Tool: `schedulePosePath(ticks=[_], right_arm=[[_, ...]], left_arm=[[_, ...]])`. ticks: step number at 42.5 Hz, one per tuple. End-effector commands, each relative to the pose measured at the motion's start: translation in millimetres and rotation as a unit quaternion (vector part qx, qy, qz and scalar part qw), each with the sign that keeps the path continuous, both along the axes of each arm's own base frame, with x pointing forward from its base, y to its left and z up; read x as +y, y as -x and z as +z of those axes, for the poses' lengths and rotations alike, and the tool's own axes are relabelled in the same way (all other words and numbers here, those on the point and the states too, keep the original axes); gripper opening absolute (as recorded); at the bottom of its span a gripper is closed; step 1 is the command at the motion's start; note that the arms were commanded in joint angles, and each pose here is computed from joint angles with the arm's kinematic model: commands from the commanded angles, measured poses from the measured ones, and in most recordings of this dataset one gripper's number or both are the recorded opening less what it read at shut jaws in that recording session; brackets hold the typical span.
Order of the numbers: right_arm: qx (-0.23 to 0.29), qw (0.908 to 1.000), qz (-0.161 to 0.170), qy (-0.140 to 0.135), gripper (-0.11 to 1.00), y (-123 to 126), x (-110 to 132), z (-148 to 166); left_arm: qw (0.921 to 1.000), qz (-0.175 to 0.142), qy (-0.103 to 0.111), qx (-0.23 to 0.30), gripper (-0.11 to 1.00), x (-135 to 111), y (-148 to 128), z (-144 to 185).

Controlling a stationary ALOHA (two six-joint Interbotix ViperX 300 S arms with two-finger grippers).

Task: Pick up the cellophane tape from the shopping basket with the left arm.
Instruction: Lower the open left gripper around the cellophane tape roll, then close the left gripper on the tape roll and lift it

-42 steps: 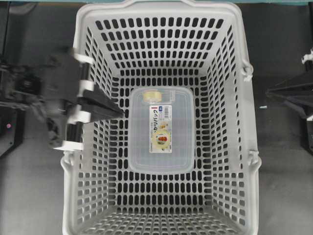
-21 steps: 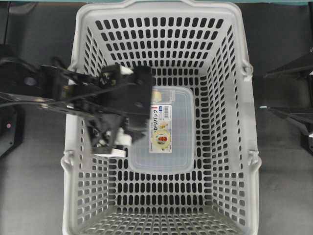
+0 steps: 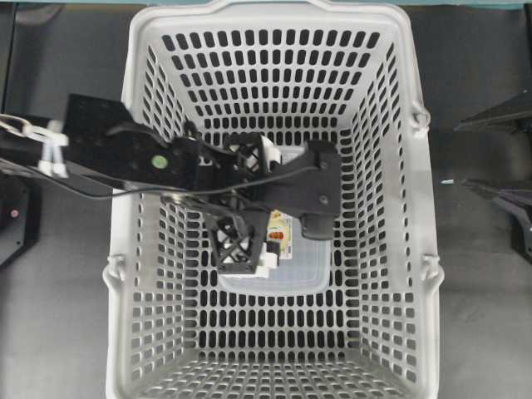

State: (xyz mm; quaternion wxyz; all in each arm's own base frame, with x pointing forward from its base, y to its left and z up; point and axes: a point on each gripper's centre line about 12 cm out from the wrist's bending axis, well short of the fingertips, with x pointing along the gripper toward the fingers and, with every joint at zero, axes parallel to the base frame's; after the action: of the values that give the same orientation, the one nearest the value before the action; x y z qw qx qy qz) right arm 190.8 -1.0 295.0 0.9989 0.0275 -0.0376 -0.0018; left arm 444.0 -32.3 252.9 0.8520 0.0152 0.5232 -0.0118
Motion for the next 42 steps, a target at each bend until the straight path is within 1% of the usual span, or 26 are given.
schedulePosePath(ticks=[1,13,24,33,37,38,42], right_arm=[[-0.007,1.0000,0.000,-0.001,0.77,-0.9,-0.1,4.6],[-0.008,1.0000,0.000,-0.001,0.77,-0.6,-0.1,4.9],[-0.006,1.0000,0.000,-0.001,0.77,-0.5,-0.1,3.6],[-0.007,1.0000,0.000,-0.001,0.77,-0.6,-0.1,4.2],[-0.007,1.0000,0.000,-0.001,0.77,-0.2,0.0,3.9],[-0.008,1.0000,0.000,-0.001,0.77,0.0,0.0,4.2],[-0.008,1.0000,0.000,-0.001,0.77,0.3,0.0,3.8]], left_arm=[[1.0000,-0.004,-0.001,-0.002,0.89,-4.3,-5.5,-0.8],[0.9995,-0.009,-0.004,0.030,0.89,-9.2,-12.5,-30.7],[0.9984,-0.008,-0.007,0.055,0.89,-7.5,-11.3,-52.2],[0.9982,-0.009,-0.008,0.059,0.87,-7.0,-11.2,-54.8],[0.9981,-0.015,-0.011,0.059,0.78,-6.8,-10.7,-55.1],[0.9981,-0.016,-0.010,0.059,0.74,-6.9,-10.6,-55.1],[0.9982,-0.018,-0.010,0.056,0.52,-8.3,-9.9,-52.7]])
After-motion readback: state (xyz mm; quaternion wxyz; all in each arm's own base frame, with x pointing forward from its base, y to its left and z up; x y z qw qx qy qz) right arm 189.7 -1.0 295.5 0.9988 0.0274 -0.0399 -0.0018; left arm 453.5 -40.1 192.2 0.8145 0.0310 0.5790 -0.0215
